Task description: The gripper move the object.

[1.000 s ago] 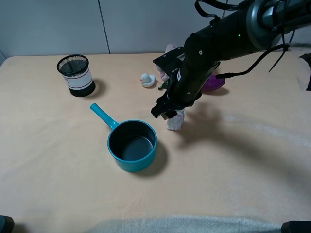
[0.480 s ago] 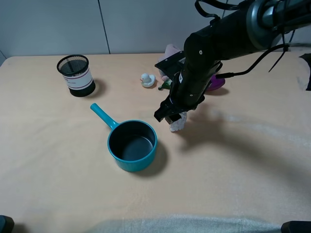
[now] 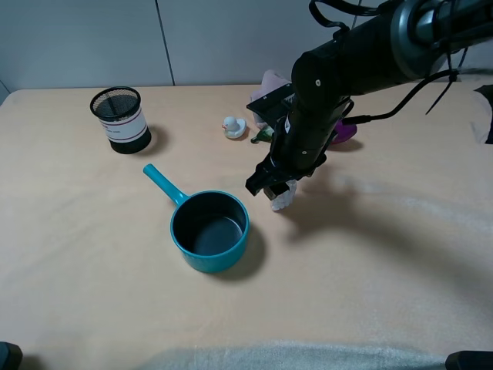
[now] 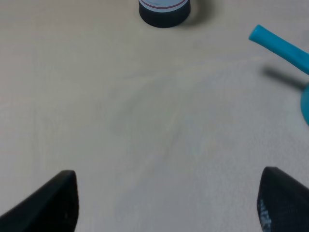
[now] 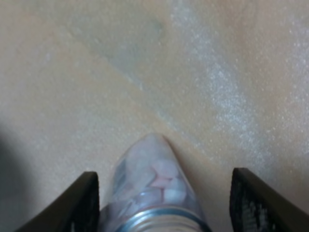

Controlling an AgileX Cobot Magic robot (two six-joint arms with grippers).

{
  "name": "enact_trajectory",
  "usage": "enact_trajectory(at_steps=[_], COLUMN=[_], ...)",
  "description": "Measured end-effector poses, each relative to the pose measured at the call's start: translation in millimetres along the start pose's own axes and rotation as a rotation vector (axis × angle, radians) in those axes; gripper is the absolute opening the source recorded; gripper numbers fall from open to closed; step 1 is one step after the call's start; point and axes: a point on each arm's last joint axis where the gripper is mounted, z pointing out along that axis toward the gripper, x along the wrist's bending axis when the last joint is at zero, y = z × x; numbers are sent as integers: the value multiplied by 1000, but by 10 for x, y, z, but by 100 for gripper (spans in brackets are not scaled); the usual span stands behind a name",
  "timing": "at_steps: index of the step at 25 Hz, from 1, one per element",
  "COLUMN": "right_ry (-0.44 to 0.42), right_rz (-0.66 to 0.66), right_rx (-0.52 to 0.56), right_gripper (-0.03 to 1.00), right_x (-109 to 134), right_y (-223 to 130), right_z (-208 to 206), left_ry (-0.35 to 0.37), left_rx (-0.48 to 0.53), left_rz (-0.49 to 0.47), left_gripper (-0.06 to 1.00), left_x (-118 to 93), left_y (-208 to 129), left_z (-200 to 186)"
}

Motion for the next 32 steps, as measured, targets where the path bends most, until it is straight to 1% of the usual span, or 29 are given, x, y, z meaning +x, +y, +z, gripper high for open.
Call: enact_trajectory(at_steps=[2, 7, 14, 32], right_ry=[0, 0, 0, -8], right_rz=[1, 1, 1, -19], right_rx=[1, 3, 18, 24], right_gripper=[43, 35, 34, 34], right_x=[0, 0, 0, -28], right_y=[-1, -3, -17, -21], right_z=[0, 0, 0, 0], left_ry=[0, 0, 0, 0], left_rx=[0, 0, 0, 0], left_rz=[0, 0, 0, 0], left_gripper=[75, 75, 75, 75], left_x=[0, 0, 0, 0], left_y=[0, 0, 0, 0], left_z=[0, 0, 0, 0])
